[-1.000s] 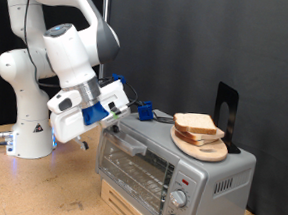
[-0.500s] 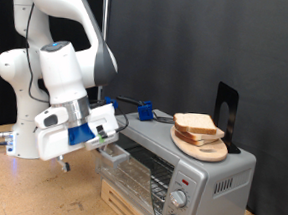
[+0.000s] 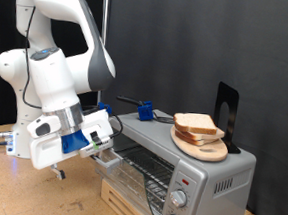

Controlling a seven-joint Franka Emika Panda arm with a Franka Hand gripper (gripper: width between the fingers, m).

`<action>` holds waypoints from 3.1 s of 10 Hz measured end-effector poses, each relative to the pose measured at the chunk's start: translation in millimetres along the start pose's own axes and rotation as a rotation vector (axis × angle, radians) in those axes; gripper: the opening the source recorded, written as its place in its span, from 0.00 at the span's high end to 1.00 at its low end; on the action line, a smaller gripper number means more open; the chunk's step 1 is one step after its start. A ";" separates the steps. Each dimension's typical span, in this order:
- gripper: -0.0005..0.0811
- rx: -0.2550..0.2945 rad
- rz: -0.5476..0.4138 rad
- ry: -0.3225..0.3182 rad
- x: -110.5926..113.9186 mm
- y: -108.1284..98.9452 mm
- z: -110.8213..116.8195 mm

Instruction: Make a piece of toast with the oven

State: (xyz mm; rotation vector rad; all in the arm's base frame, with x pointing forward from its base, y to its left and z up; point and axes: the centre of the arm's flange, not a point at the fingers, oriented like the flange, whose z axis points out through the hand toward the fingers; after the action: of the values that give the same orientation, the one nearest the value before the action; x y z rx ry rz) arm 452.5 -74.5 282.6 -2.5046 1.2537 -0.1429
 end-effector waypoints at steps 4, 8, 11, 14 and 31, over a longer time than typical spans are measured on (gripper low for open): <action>0.01 0.017 -0.022 -0.100 -4.7 -3.2 -12.5; 0.01 0.003 -0.050 -0.095 -4.0 -3.0 -24.0; 0.01 -0.021 -0.051 -0.078 -1.9 -2.2 -25.7; 0.01 -0.078 -0.060 -0.040 1.9 -0.9 -27.8; 0.01 -0.340 0.023 0.209 52.9 47.0 40.1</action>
State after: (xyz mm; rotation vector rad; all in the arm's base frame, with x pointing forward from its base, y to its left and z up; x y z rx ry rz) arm 458.4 -132.4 225.8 -2.8205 1.4990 -0.2062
